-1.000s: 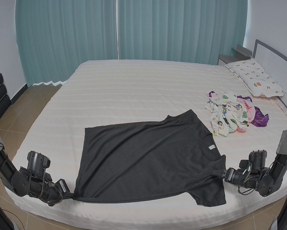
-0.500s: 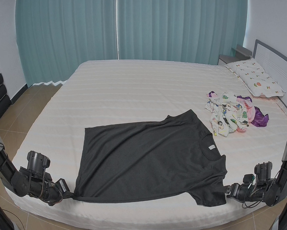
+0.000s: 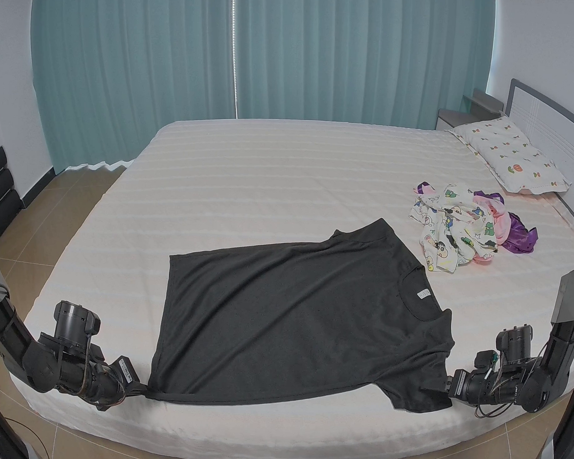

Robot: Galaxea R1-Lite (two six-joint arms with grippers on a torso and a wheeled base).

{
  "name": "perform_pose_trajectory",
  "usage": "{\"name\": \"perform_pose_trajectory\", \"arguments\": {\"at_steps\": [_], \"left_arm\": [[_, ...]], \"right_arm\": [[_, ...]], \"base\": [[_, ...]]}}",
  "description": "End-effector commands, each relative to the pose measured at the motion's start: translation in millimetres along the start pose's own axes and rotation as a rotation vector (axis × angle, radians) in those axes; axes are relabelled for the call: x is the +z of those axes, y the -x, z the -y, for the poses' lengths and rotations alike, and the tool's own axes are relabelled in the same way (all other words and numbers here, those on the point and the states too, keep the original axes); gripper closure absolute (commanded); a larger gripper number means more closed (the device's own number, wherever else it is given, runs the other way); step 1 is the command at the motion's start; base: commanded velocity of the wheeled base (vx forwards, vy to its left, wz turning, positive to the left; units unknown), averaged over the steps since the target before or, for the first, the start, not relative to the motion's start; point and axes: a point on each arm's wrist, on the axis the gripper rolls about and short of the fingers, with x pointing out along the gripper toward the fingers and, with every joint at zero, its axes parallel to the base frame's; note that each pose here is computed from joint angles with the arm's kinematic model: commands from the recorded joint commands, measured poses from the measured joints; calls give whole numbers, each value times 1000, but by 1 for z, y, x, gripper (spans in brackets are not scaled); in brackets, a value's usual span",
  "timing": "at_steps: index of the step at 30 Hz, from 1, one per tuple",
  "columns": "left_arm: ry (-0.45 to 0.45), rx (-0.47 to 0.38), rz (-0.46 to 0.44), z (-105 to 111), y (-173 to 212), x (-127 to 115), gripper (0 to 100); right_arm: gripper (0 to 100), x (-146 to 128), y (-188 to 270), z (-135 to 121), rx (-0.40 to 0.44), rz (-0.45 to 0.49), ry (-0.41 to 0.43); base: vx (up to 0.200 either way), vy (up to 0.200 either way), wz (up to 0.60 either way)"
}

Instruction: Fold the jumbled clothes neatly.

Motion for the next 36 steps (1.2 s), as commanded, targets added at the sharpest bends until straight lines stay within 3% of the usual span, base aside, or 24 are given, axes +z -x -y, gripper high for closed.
{"name": "perform_pose_trajectory", "arguments": {"at_steps": [1,21,29,36], "left_arm": [[0,0,-1,0,0,0,100],[-30,1,25,-4,12,-5,100],[-113,104,44,-14,12,-15,100],[-146,129,-1,-16,14,-25,100]], "right_arm": [[100,-4,-3,1,-7,-21,1],[100,-27,52,7,-83,-40,-43],[100,-31,73,14,-133,-40,-31],[100,-37,79,23,-174,-89,-14]], "base": [[0,0,0],[0,0,0],[0,0,0],[0,0,0]]}}
